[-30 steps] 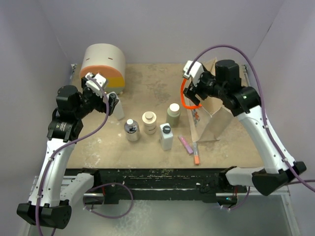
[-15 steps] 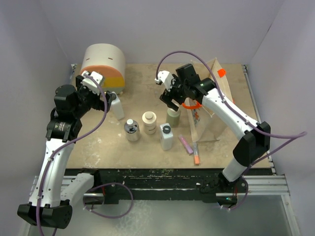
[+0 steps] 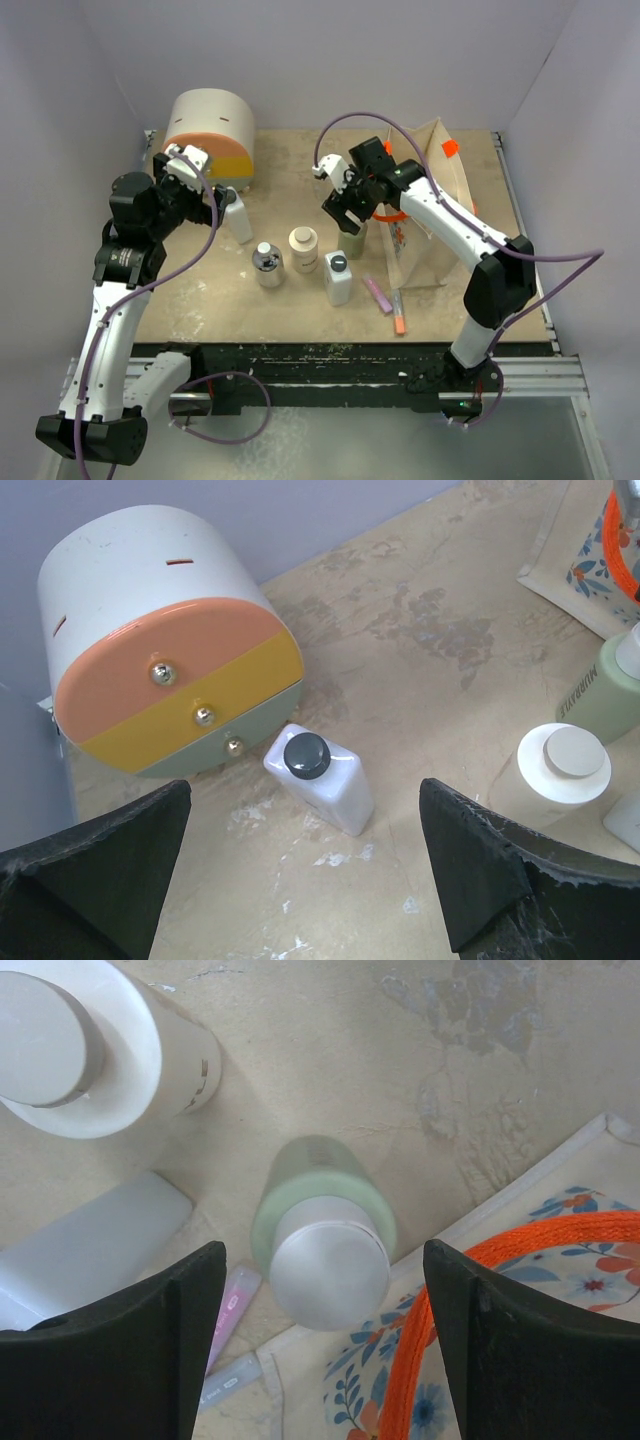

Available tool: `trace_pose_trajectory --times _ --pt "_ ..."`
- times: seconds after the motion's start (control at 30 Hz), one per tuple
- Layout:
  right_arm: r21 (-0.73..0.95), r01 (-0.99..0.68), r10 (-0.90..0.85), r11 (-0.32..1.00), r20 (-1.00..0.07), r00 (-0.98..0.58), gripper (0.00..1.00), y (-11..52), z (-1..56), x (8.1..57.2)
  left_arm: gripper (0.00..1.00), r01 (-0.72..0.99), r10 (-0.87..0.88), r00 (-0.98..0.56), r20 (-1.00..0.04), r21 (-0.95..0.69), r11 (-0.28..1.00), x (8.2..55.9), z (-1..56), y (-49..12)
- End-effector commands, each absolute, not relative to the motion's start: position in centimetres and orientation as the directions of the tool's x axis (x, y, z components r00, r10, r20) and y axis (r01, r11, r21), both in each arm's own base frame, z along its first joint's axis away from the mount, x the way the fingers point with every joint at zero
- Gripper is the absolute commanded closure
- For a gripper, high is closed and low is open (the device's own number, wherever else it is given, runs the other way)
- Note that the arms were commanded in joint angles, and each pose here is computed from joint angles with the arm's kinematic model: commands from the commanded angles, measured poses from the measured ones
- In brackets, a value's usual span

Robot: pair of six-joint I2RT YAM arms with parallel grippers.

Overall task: Place the personal care products into the canvas bag
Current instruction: Pick up the care product from the center of the board.

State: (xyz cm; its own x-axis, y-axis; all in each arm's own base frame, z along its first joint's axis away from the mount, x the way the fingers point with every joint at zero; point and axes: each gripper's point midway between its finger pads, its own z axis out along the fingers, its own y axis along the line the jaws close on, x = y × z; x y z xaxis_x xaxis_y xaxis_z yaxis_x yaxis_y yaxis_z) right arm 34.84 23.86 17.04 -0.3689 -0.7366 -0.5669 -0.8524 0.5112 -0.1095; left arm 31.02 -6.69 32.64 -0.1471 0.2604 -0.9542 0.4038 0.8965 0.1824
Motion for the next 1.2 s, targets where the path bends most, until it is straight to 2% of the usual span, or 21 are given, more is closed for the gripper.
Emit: trace_pose_trajectory --times 0.0,0.2,0.63,0.93,1.17 --pt "-0.081 -0.844 -0.714 0.531 -0.579 -0.394 0.19 23.8 17.2 34.4 0.01 0.399 0.251 -0.083 -0.964 0.199 0.895 31.0 34.9 -6.7" --pt "-0.052 -0.831 -0.699 0.553 -0.572 -0.43 0.27 23.2 16.5 34.7 0.01 0.399 0.251 -0.078 -0.965 0.2 0.895 30.8 35.0 -6.7" --pt "0.025 -0.838 -0.683 0.546 -0.566 -0.462 0.3 22.9 15.7 33.6 0.01 0.401 0.251 -0.078 -0.965 0.2 0.894 30.9 34.9 -6.7" --pt "0.025 -0.836 -0.681 0.548 -0.567 -0.463 0.37 23.0 15.5 33.9 0.01 0.404 0.25 -0.078 -0.965 0.199 0.893 30.9 34.9 -6.8" --pt "0.019 -0.834 -0.683 0.551 -0.563 -0.465 0.37 22.9 15.4 34.1 0.01 0.403 0.252 -0.076 -0.965 0.202 0.893 30.8 34.9 -6.8"
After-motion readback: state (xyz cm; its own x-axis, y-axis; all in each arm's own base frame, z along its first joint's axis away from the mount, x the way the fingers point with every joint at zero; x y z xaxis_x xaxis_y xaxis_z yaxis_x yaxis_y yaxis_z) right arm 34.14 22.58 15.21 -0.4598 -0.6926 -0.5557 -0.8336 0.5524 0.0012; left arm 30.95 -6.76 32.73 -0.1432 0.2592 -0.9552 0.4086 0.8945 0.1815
